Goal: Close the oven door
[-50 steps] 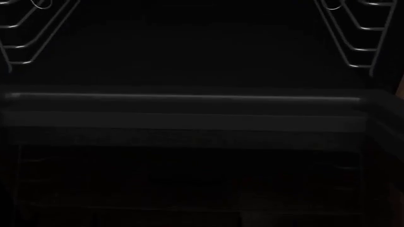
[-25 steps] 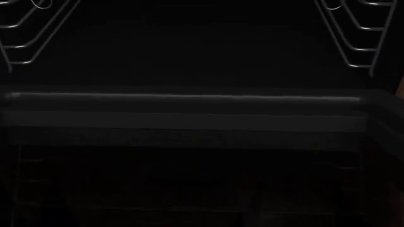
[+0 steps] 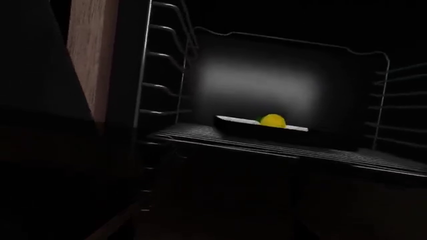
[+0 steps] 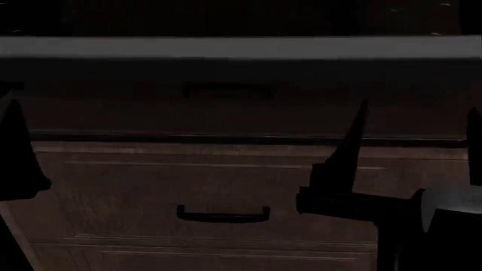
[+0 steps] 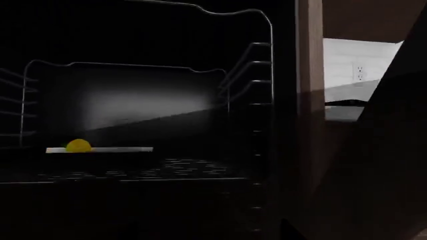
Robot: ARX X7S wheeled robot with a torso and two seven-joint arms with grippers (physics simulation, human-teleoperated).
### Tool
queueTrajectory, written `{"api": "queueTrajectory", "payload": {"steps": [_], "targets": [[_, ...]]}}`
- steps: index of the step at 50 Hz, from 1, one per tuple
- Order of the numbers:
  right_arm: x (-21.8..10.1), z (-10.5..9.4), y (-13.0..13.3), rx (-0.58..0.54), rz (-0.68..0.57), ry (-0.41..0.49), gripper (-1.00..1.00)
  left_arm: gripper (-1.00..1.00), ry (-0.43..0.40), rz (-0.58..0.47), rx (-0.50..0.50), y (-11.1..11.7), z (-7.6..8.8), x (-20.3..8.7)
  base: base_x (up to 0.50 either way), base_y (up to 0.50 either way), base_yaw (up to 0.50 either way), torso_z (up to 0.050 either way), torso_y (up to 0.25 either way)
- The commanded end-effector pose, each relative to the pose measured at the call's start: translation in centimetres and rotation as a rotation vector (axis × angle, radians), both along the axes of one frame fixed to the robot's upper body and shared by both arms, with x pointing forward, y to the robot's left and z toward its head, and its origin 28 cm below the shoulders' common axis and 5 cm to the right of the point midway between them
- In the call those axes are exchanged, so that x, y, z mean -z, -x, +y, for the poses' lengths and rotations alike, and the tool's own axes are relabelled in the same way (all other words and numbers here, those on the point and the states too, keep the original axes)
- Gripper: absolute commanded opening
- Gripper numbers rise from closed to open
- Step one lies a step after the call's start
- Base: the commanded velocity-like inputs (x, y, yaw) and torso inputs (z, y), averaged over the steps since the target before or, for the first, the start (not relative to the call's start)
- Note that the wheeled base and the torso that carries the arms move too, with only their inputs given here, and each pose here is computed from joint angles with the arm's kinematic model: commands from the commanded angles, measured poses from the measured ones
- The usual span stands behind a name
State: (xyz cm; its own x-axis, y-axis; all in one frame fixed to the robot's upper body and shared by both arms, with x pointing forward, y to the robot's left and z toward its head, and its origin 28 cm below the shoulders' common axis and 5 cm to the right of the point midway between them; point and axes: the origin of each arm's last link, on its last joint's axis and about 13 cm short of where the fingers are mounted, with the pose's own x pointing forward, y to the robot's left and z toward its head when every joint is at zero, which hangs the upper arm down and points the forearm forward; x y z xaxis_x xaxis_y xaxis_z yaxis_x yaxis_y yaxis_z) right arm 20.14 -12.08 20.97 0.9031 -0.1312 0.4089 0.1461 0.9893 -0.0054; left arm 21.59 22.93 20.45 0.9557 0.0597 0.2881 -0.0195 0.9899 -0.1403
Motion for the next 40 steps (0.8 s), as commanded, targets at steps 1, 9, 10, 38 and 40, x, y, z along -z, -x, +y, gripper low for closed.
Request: {"api": "queueTrajectory", "payload": {"steps": [1,9,10,38,40], "targets": [[-4.6,-0.9,-1.7,0.054,-0.061,0.008,1.00,1.00,-0.010,-0.027,0.033,-0.4,-0.5,-4.7,0.00,0.00,0.00,0.000,0.000],[-7.3,-0.5,-2.6,0.056,-0.077,0.029,1.00,1.00,-0.044,-0.052,-0.007,-3.8,-1.0,-7.5,0.00,0.00,0.00,0.000,0.000],[-7.8,-0.4,-2.7,0.054,-0.075,0.028,1.00,1.00,-0.044,-0.059,-0.010,-4.0,-1.0,-8.0,0.00,0.00,0.00,0.000,0.000],[-19.4,-1.1,-10.4,0.131,-0.031,0.029,1.00,1.00,-0.108,-0.071,-0.061,-9.5,-3.3,-20.0,0.00,0.00,0.00,0.000,0.000],[-19.8,-1.0,-11.5,0.167,-0.047,0.050,1.00,1.00,-0.109,-0.061,-0.078,-10.4,-3.9,-20.6,0.00,0.00,0.00,0.000,0.000]]}}
